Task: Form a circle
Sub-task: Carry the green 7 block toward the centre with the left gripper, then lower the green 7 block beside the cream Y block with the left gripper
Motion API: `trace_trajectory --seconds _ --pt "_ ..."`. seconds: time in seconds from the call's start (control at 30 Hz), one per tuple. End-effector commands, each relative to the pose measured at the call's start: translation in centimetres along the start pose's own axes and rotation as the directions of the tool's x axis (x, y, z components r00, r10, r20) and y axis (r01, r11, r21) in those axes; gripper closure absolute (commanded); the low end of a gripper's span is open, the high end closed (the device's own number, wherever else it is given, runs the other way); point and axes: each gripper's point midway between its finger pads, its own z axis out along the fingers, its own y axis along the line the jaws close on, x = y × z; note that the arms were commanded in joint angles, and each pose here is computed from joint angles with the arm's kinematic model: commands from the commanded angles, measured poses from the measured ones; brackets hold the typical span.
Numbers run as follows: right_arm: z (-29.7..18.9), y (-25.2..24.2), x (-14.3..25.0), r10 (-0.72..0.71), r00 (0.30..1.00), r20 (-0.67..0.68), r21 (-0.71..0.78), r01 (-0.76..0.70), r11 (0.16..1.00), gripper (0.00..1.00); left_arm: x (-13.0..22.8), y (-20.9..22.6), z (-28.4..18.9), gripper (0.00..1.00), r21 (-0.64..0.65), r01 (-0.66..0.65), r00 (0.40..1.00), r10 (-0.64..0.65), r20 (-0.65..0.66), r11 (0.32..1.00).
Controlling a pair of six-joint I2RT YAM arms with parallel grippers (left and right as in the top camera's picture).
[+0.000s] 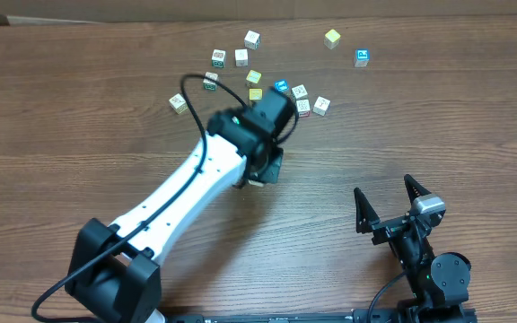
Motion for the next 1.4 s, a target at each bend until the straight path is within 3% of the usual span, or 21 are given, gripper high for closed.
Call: trace_trajectory --seconds 0.0,0.2,0.43,0.6,0.67,0.83,1.03,1.37 --pt "0.0 -0.2 0.2 -0.005 1.000 0.003 0.006 0.005 1.000 0.00 1.1 -0.3 2.5 0.83 -0.003 0.008 1.000 -0.008 -0.001 1.000" --pt "0.0 -0.2 0.2 -0.005 1.000 0.003 0.006 0.005 1.000 0.00 -0.1 0.2 5.5 0.86 -0.024 0.018 0.992 -0.015 0.124 1.000" --pt "0.0 -0.2 0.2 -0.005 1.000 0.003 0.006 0.005 1.000 0.00 0.7 0.5 5.9 0.87 -0.038 -0.052 0.994 0.055 0.093 0.998" --pt "0.0 -0.2 0.2 -0.005 1.000 0.003 0.006 0.005 1.000 0.00 2.6 -0.3 5.4 0.96 0.020 -0.128 0.992 0.128 -0.005 0.992" --pt "0.0 -0.2 0.2 -0.005 1.000 0.003 0.006 0.005 1.000 0.00 3.0 0.4 4.8 0.96 -0.016 -0.152 0.988 0.151 -0.036 0.988" --pt "0.0 -0.2 0.2 -0.005 1.000 0.003 0.006 0.005 1.000 0.00 1.2 0.9 4.4 0.96 -0.072 -0.253 0.967 0.255 0.023 0.965" --pt "0.0 -0.2 0.2 -0.005 1.000 0.003 0.006 0.005 1.000 0.00 0.2 3.0 4.2 0.95 -0.179 -0.272 0.958 0.283 0.039 0.946" --pt "0.0 -0.2 0.2 -0.005 1.000 0.003 0.006 0.005 1.000 0.00 1.2 2.3 5.6 0.96 -0.101 -0.320 0.946 0.324 0.021 0.942"
